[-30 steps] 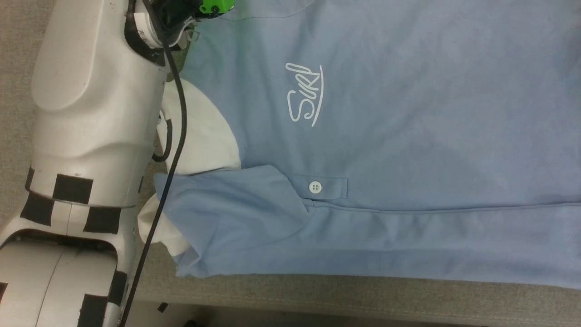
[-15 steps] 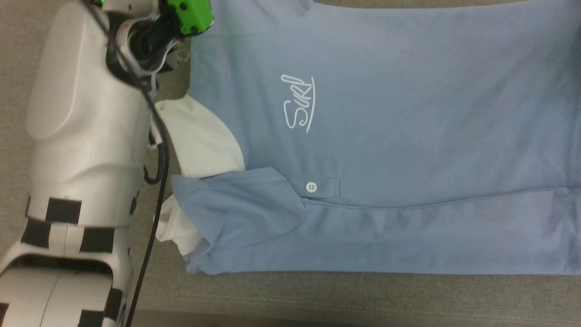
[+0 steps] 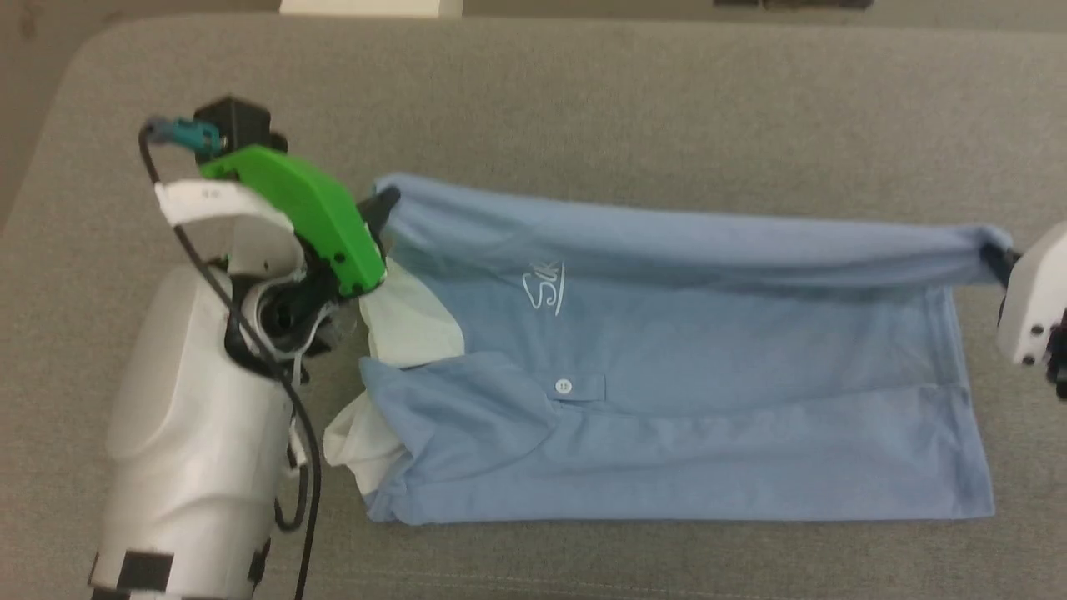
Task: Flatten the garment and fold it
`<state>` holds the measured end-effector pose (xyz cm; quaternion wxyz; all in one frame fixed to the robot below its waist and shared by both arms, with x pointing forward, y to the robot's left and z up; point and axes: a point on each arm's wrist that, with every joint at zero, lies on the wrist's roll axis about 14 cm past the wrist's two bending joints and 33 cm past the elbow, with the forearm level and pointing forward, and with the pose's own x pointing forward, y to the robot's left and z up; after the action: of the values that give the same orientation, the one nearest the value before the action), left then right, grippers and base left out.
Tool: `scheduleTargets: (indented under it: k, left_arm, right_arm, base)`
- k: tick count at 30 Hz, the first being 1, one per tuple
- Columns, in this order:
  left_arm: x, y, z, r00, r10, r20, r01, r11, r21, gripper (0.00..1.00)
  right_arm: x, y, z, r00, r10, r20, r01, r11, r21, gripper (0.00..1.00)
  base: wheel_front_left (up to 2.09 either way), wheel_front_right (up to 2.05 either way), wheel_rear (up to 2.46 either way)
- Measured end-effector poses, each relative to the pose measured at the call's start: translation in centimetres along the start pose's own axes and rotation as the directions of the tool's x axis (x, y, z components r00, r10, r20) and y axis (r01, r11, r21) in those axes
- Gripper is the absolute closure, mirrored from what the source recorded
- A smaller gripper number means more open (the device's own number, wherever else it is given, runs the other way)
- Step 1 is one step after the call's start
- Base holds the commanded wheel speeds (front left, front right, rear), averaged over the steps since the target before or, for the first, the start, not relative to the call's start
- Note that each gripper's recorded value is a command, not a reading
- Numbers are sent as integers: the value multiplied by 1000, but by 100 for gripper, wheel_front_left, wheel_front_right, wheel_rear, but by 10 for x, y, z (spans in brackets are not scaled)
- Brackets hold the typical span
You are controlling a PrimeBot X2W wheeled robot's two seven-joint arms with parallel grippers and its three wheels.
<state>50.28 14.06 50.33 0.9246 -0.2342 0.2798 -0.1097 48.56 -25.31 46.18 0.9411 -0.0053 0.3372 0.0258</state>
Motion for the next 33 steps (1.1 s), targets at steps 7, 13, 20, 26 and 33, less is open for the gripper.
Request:
scheduleTargets:
  k: [7, 13, 20, 26, 33]
  left_arm:
    - [-49, 3, -15, 999, 20, 48, -18, 999, -41, 100]
    - [-65, 17, -54, 998, 63, -11, -63, 991, -120, 100]
    - [-66, 51, -122, 971, 148, -186, -188, 958, -219, 100]
    - [-62, 67, -154, 945, 194, -262, -260, 933, -248, 100]
    - [-62, 68, -140, 952, 206, -228, -252, 948, -196, 0]
  right_arm:
    - [-35, -3, -22, 1000, -7, 4, 7, 999, 42, 100]
    - [-44, -5, -51, 999, -9, -48, 12, 998, 67, 100]
    - [-37, 3, -101, 983, 7, -181, 5, 998, 69, 100]
    - [-31, 12, -126, 966, 23, -257, -4, 997, 72, 100]
    - [-36, 14, -118, 977, 33, -209, -10, 994, 109, 0]
  base:
    - [0, 0, 0]
    - [0, 0, 0]
    - [0, 0, 0]
    - [0, 0, 0]
    - [0, 0, 0]
